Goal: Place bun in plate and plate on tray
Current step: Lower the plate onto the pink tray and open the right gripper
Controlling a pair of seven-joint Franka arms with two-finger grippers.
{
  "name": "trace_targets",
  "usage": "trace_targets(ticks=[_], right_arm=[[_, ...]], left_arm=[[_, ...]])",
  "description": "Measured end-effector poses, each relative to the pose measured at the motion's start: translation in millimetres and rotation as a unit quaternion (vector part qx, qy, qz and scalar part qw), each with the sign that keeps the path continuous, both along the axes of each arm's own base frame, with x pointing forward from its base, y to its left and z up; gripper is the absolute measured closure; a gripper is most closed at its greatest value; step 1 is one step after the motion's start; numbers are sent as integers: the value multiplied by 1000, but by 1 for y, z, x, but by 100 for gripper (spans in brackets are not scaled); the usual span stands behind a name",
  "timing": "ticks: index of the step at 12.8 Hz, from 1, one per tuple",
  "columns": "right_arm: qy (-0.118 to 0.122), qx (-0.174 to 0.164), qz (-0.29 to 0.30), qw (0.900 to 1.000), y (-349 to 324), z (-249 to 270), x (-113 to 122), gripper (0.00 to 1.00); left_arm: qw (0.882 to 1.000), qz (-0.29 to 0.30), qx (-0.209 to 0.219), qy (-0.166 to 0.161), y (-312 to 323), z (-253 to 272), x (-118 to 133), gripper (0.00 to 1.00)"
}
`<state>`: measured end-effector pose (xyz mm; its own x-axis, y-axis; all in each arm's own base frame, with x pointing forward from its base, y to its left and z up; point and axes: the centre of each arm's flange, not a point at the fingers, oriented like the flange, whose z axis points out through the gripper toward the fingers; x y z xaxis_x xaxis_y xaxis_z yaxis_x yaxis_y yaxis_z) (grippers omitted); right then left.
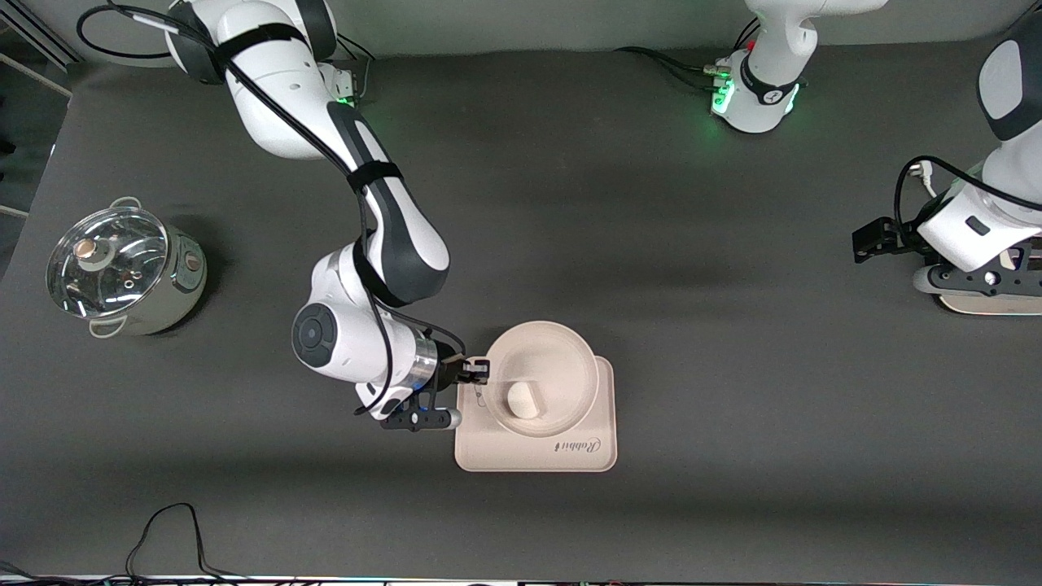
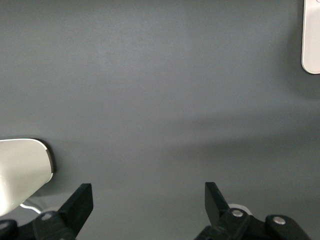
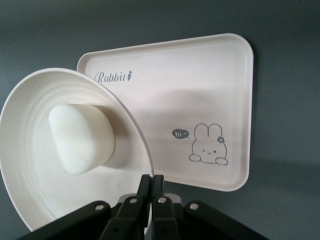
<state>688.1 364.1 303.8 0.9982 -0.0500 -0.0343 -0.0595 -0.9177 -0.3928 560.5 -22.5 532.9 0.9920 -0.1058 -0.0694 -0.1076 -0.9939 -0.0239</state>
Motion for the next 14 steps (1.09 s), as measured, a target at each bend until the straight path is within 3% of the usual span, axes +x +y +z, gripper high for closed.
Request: trace_targets(ticks=[4,12,14], right_arm=[[-16,-15,-20,1000,-1,-58,7,96],[-5,-32,-23,999,-1,-116,3,96],[-10,-30,-26,999,0,-113,5,81]], left_arm=[[1000,0,-1,0,0,0,0,0],[1000,0,-1,0,0,0,0,0],[1000,0,-2,0,0,0,0,0]])
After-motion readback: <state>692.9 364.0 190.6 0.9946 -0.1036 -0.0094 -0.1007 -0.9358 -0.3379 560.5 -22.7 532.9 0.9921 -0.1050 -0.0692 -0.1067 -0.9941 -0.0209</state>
